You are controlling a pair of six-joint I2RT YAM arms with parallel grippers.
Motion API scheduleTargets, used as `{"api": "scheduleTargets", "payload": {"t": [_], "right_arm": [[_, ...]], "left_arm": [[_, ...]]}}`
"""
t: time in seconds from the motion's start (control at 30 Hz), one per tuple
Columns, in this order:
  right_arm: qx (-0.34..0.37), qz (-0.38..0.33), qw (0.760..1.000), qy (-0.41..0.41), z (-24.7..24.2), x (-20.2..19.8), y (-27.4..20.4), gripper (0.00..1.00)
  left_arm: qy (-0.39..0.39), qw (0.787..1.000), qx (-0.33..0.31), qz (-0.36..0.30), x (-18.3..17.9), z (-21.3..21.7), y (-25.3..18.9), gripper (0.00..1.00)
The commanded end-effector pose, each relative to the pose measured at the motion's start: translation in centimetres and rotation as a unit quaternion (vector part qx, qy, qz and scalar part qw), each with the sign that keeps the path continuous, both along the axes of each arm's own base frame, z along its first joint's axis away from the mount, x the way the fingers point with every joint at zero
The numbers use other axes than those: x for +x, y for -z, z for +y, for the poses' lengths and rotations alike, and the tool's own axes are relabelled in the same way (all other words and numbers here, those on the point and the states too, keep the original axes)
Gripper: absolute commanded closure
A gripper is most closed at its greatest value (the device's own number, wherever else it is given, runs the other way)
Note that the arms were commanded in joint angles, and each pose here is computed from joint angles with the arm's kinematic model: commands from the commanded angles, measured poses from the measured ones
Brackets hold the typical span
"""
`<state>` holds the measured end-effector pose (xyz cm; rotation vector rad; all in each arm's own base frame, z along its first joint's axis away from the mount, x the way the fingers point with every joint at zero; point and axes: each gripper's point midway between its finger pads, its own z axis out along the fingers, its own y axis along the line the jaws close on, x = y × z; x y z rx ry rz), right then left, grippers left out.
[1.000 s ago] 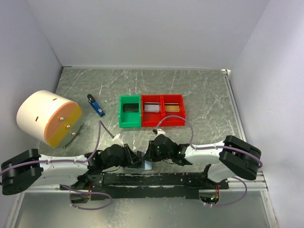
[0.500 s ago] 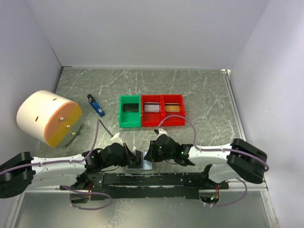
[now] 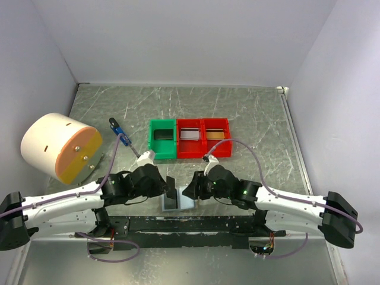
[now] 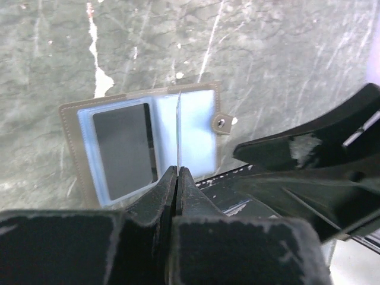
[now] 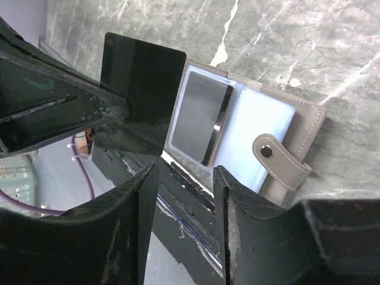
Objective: Take the credit cards out of the card holder
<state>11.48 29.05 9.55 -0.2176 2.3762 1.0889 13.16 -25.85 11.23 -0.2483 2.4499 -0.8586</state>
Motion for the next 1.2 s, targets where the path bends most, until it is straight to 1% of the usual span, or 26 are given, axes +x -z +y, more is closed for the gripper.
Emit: {"api": "scheduleTargets", "payload": {"t": [0.0,0.03,0.1,0.17,0.27,0.37,0.4,0.43,0.47,0.53,0.6,0.67,0.73,0.83,0.93,1.0,1.17], "right_arm": [[-0.004,-0.008,1.000,0.026,-1.0,0.6,-1.4,0.57],[-0.002,-0.014,1.000,0.022,-0.9,0.7,-1.7,0.56],[-0.002,-0.024,0.999,0.020,-0.7,1.1,-2.1,0.50],[-0.004,-0.037,0.999,0.028,-0.6,1.7,-2.5,0.46],[-0.001,-0.054,0.997,0.053,-0.9,2.8,-3.0,0.42],[-0.001,-0.056,0.994,0.098,-1.9,4.1,-3.6,0.35],[-0.005,-0.055,0.993,0.106,-2.3,4.5,-3.7,0.33],[-0.006,-0.053,0.993,0.109,-2.6,4.7,-3.8,0.29],[0.004,-0.055,0.993,0.105,-2.6,4.9,-4.3,0.25],[0.039,-0.059,0.993,0.093,-2.3,5.3,-5.3,0.22],[0.075,-0.054,0.992,0.082,-2.1,5.7,-5.8,0.21],[0.096,-0.030,0.992,0.081,-2.4,6.4,-5.5,0.21],[0.123,-0.020,0.991,0.049,-1.7,6.3,-6.2,0.21],[0.155,-0.033,0.987,0.006,-0.4,6.0,-7.6,0.21],[0.180,-0.041,0.983,-0.024,0.7,5.8,-8.8,0.23],[0.196,-0.034,0.979,-0.048,1.5,5.5,-9.0,0.25],[0.245,-0.006,0.967,-0.076,3.0,5.1,-9.8,0.34]], "left_arm": [[-0.005,0.998,0.064,0.009,0.1,1.7,0.2,0.93],[-0.002,0.998,0.065,0.007,0.1,1.6,0.0,0.93],[0.007,0.998,0.065,0.006,0.3,1.5,-0.1,0.93],[0.025,0.998,0.050,0.004,0.6,1.0,-0.2,0.93],[0.056,0.998,0.009,0.020,1.0,0.7,-0.6,0.93],[0.072,0.997,-0.038,0.005,2.1,0.9,-2.3,0.93],[0.076,0.996,-0.048,-0.003,2.3,1.0,-2.9,0.93],[0.079,0.995,-0.057,-0.012,2.4,1.1,-3.5,0.93],[0.080,0.994,-0.067,-0.020,2.5,1.2,-4.0,0.93],[0.087,0.992,-0.090,-0.034,2.6,1.1,-4.7,0.93],[0.083,0.990,-0.109,-0.044,2.8,1.3,-5.2,0.93],[0.077,0.987,-0.134,-0.053,2.9,1.2,-5.6,0.93],[0.079,0.982,-0.164,-0.056,2.6,0.9,-5.6,0.93],[0.078,0.971,-0.217,-0.064,2.2,0.4,-6.3,0.93],[0.081,0.956,-0.269,-0.087,1.9,0.2,-7.5,0.93],[0.082,0.949,-0.287,-0.102,1.8,0.2,-8.3,0.93],[0.085,0.941,-0.300,-0.130,1.7,0.5,-9.8,0.93]]}}
